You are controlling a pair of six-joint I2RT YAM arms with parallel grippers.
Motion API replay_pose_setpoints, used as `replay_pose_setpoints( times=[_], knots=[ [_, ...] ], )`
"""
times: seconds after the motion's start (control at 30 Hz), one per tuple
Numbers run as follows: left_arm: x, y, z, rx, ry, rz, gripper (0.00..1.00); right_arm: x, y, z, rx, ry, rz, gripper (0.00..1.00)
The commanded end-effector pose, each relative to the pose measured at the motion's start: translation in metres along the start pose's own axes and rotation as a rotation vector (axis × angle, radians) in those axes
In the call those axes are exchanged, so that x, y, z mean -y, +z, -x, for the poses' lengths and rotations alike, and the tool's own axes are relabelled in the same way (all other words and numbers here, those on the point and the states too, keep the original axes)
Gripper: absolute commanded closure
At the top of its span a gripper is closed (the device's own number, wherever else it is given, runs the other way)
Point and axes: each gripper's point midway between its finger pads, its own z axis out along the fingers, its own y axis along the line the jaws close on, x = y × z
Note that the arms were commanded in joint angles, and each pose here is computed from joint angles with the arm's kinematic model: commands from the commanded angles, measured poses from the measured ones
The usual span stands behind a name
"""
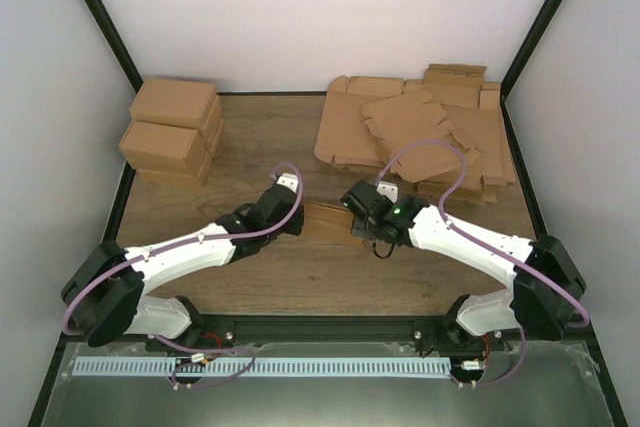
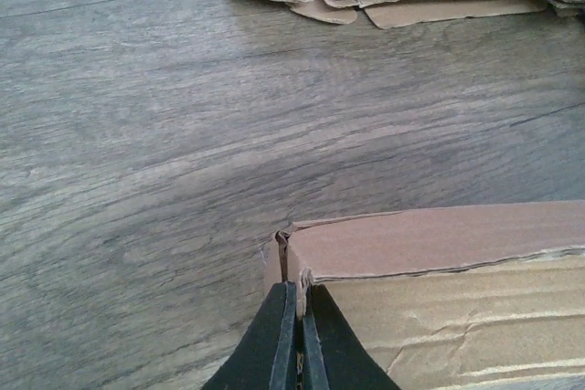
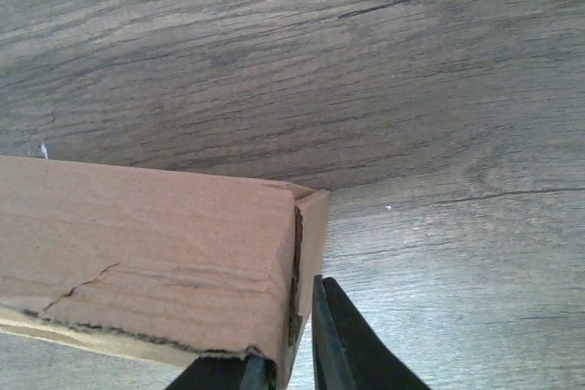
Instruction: Fold the paper box
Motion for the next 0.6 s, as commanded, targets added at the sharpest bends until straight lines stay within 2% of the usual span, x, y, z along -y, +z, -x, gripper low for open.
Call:
replay_pose_setpoints(
  times=[0.0,0.37,0.57],
  knots=[
    [-0.022,0.000,-0.063,-0.233,0.070,0.091,0.96,0.003,-0.020,0.006,0.008,-0.022,-0.015,0.85],
    [-0.016,-0.003,-0.053,-0.224,0.095,0.100,0.96,-0.004,-0.033,0.026,0.078,-0.047,-0.002,0.79],
    [-0.014,-0.004,-0.051,-0.223,0.104,0.104,0.96,-0.009,-0.032,0.029,0.092,-0.065,0.016,0.95]
  ],
)
